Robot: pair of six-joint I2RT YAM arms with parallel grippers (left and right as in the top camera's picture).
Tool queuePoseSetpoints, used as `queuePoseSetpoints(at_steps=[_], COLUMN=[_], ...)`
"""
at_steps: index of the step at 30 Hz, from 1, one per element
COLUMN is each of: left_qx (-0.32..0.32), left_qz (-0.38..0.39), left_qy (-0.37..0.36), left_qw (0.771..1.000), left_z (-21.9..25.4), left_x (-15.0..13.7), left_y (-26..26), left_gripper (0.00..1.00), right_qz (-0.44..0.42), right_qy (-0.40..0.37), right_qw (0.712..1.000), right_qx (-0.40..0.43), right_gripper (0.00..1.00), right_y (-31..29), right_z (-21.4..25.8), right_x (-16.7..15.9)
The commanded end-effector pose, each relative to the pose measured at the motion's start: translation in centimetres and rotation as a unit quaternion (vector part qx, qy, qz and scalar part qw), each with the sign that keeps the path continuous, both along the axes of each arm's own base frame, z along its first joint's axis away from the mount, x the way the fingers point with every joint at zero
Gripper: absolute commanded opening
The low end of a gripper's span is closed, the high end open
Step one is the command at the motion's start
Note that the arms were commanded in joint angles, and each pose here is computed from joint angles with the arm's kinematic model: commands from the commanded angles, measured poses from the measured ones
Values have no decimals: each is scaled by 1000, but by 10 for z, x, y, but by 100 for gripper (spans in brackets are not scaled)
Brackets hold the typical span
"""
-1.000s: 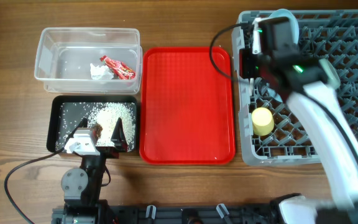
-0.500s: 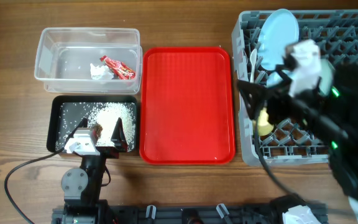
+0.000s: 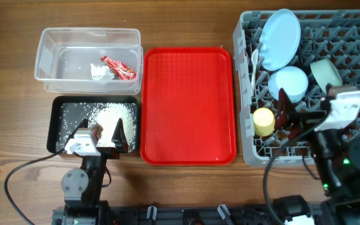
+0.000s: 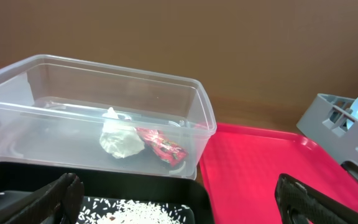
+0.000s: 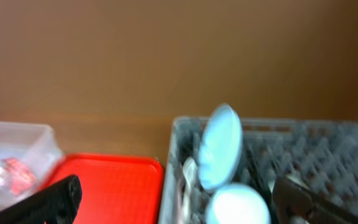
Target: Sort waste into correct bins and load items into the dishwasher rack
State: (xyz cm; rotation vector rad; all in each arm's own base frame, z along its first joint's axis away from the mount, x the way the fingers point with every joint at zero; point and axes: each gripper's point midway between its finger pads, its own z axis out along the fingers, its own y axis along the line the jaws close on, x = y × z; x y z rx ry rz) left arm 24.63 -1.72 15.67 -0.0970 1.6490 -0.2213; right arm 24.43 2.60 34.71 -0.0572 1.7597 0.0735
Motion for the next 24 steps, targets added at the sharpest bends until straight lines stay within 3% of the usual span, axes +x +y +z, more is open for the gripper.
queuePoseSetpoints(at_steps=[1,9,17,24], left_qx=[6,6,6,6], left_qz=[0,0,0,0], left_qy=[3,3,3,3], left_qw=[1000,1000,1000,1000], left_z=[-2,-2,-2,-2], left_x=[0,0,0,0], left_y=[1,1,1,1], left_gripper=[100,100,100,100], right_qz=[-45,-75,-86,-88], right_qy=[-31,-92,-148,-105], right_qw=[999,993,985,991], right_qx=[0,6,10,5], right_gripper=[100,100,100,100], right_y=[-20,-35,-41,-41], right_z=[-35,-114,-146,-167], right_x=[-1,3,0,2])
